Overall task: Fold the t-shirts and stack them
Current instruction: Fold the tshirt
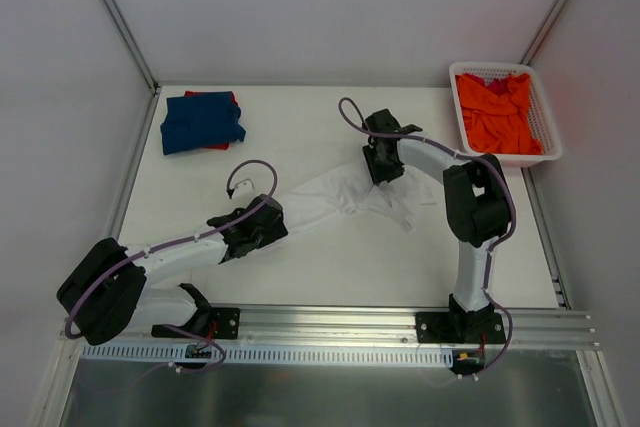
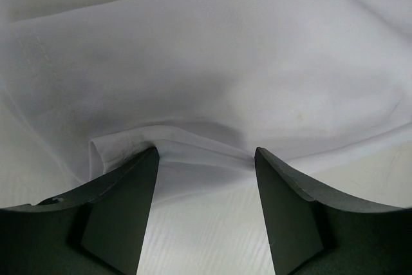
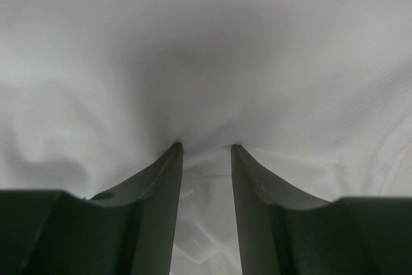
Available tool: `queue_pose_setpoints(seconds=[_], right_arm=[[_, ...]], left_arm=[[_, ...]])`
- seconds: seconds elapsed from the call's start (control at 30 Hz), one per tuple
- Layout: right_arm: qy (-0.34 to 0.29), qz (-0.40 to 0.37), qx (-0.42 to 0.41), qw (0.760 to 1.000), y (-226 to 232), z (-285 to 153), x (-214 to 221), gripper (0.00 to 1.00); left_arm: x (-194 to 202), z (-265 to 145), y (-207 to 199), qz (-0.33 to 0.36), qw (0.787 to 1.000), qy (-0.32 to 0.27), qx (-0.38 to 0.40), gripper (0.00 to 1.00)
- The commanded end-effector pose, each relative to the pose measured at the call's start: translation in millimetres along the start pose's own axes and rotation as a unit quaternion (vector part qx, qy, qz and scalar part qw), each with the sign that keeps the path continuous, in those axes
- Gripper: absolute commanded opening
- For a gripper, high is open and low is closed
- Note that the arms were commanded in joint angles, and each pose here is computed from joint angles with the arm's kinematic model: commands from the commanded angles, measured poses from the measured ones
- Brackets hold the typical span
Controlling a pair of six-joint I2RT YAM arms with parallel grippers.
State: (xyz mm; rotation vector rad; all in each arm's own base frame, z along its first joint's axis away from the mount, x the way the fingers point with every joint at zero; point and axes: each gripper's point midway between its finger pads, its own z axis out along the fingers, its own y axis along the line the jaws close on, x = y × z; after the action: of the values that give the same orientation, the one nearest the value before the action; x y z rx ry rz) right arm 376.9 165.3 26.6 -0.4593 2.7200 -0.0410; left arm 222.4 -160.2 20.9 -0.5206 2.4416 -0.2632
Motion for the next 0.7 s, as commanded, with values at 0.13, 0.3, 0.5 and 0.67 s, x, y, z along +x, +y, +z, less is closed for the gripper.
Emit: queue_pose_setpoints(seconds=[0.13, 0.3, 0.5, 0.67], right_arm=[[-0.028, -0.088, -0.056, 0.994, 3, -1, -56, 0.39], [-0.043, -0.119, -0.091, 0.988, 6, 1, -80, 0.4], [-0.046, -0.131, -0.129, 0.982, 5, 6, -95, 0.4], [-0.049, -0.119, -0.133, 0.983, 1, -2, -95, 0.4]], left_arm=[[62, -11, 44, -0.013, 0.994, 0.07, -0.081, 0.63], [74, -14, 41, -0.038, 0.993, 0.067, -0.091, 0.63], [86, -16, 31, -0.04, 0.992, 0.07, -0.096, 0.63], [88, -16, 20, -0.029, 0.992, 0.07, -0.098, 0.63]])
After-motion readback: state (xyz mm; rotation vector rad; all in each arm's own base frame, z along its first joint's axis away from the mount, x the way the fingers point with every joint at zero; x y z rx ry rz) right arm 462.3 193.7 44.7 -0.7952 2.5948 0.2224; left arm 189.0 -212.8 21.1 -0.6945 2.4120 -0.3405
